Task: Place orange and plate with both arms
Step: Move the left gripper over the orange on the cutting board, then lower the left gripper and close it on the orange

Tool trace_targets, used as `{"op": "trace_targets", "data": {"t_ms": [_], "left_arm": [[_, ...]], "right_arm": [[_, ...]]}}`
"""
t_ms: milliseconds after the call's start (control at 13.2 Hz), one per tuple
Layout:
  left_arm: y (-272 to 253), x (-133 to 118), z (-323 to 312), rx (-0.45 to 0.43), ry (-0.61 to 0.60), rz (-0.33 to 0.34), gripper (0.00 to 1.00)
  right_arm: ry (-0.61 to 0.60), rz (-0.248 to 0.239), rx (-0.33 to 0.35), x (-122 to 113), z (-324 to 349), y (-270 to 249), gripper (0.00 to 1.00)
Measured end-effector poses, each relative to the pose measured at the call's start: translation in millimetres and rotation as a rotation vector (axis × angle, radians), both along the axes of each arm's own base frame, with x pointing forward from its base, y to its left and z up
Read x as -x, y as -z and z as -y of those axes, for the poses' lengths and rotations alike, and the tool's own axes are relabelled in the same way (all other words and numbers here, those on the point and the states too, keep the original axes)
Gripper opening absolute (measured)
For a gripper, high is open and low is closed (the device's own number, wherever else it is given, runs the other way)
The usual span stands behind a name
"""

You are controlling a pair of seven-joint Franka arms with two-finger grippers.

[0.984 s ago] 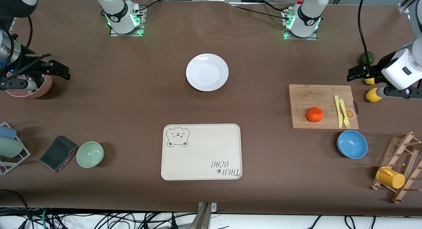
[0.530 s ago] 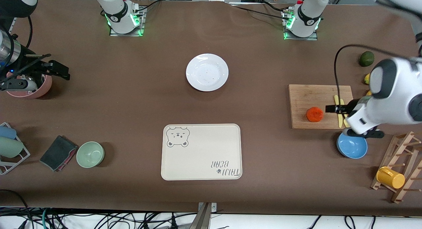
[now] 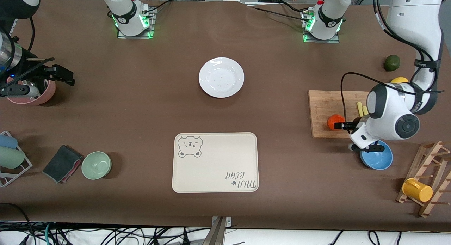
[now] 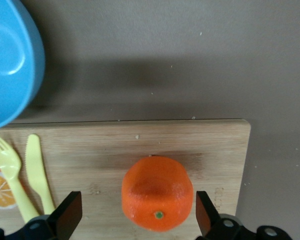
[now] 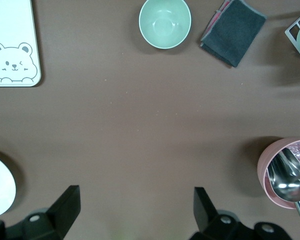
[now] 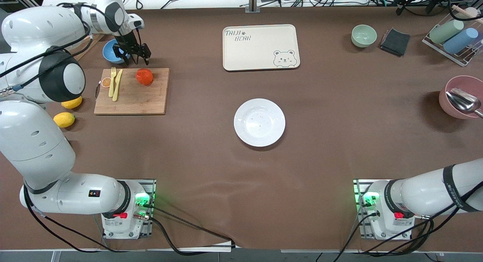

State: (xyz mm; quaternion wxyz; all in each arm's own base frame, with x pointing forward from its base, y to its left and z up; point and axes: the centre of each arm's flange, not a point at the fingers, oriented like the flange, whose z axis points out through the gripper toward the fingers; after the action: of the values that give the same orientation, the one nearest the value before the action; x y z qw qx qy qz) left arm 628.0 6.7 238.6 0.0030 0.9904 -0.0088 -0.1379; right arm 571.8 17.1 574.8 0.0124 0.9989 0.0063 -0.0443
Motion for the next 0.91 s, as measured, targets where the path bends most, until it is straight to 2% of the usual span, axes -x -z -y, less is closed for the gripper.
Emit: {"op": "trace_targets", "data": {"t_ms": [303, 681, 757, 833, 908], "left_arm": [[30, 22, 2, 0.0, 0.003, 0.014, 1.0], [48, 42, 3, -0.004, -0.015, -0.028, 1.0], [48, 43, 5, -0.011, -0.038, -0.028, 0.93], [48, 42, 11, -0.019, -0.063, -0.028, 0.93], [47, 42, 20, -0.027, -0.081, -0.024, 0.86]], "right_arm": [[0.0, 0.0, 0.0, 0, 0, 0, 1.0], [0.0, 0.0, 0.0, 0, 0, 0, 1.0], [0.0, 0.001, 0.0, 0, 0, 0, 1.0], [0.0, 0.001, 0.0, 0, 0, 0, 1.0], [0.0, 0.001, 0.0, 0, 0, 0, 1.0]]}}
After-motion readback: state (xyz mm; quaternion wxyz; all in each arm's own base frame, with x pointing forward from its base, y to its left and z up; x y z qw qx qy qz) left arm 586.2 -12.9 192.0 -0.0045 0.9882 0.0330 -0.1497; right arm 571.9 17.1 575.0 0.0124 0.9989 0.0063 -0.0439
